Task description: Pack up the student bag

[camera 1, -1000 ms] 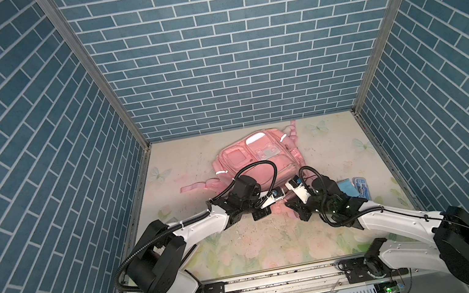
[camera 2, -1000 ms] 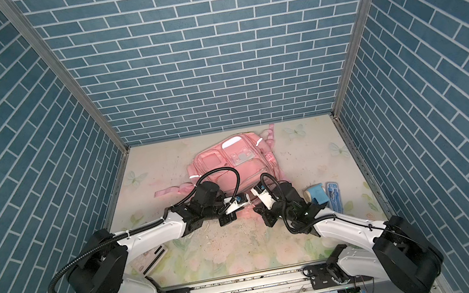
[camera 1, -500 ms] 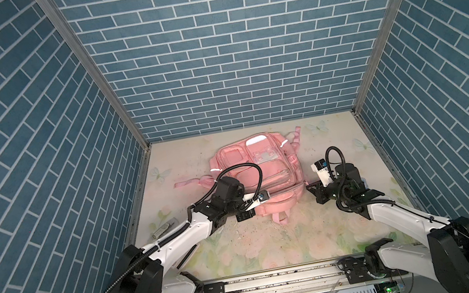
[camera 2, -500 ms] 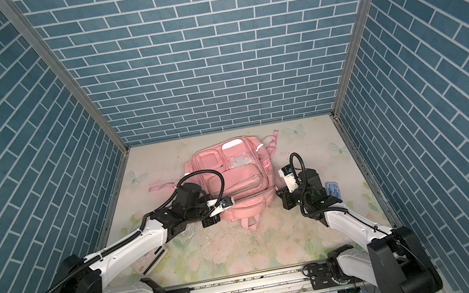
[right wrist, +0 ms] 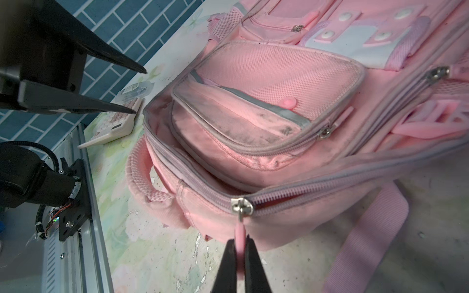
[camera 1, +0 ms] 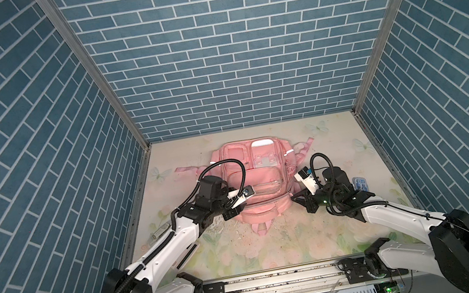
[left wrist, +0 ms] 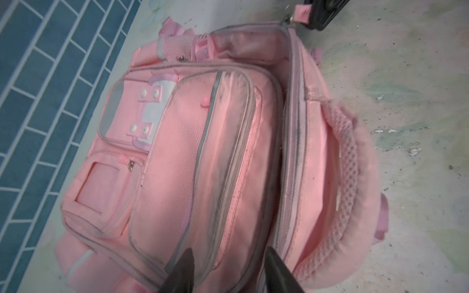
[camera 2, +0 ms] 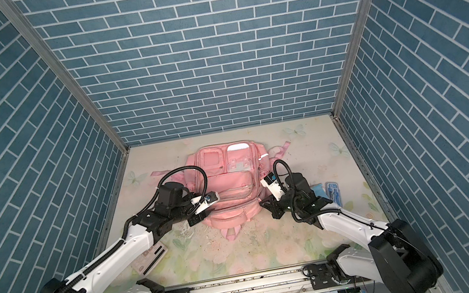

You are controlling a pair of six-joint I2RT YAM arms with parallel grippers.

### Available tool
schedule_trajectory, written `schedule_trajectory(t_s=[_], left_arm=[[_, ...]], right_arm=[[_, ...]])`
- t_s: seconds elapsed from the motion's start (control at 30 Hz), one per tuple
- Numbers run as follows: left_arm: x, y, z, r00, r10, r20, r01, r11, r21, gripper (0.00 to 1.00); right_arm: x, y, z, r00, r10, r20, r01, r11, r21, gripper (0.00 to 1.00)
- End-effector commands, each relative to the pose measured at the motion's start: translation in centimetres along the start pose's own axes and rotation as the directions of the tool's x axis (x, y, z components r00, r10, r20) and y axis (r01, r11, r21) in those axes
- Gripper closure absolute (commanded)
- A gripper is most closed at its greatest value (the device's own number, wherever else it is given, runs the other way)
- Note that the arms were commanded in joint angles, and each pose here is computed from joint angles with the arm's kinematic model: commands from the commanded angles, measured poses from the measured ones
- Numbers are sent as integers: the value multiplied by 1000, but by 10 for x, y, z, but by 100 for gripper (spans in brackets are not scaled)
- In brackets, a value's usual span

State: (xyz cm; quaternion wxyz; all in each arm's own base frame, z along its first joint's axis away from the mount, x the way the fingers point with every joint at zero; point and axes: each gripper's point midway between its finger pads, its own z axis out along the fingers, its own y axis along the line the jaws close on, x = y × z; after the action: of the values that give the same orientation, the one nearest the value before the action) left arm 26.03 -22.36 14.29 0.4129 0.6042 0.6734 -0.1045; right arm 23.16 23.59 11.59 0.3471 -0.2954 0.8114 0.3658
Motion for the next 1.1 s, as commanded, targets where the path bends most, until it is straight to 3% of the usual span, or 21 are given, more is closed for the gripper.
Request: schedule_trajectory(t_s=[0.0, 0.27, 0.43, 0.6, 0.7, 0.83, 1.07], left_arm=[[-33, -29, 4, 995, -19, 94, 11, 997, 81, 50], [-89, -51, 53, 979, -89, 181, 67, 990, 123, 45], [-93, -56, 86, 983, -127, 136, 106, 983, 151, 43], [-84, -45, 104, 982, -175, 77, 168, 982, 91, 47], [-81, -46, 108, 984, -174, 51, 168, 981, 96, 57], [-81, -48, 104, 988, -150, 38, 145, 983, 114, 100], [-83, -34, 71, 990, -118, 77, 112, 990, 80, 100]], right_arm=[[-22, 15, -6, 995, -38, 89, 42, 998, -45, 100], [-16, 18, -8, 995, -44, 89, 48, 998, -41, 100], [-13, 16, -10, 994, -48, 101, 51, 999, -21, 100], [-10, 14, -12, 992, -52, 111, 53, 999, -10, 100], [-11, 12, -12, 991, -61, 121, 61, 998, 3, 100], [-12, 2, -12, 991, -58, 122, 51, 997, 64, 100], [-6, -39, -18, 992, 10, 126, -37, 977, 212, 100]])
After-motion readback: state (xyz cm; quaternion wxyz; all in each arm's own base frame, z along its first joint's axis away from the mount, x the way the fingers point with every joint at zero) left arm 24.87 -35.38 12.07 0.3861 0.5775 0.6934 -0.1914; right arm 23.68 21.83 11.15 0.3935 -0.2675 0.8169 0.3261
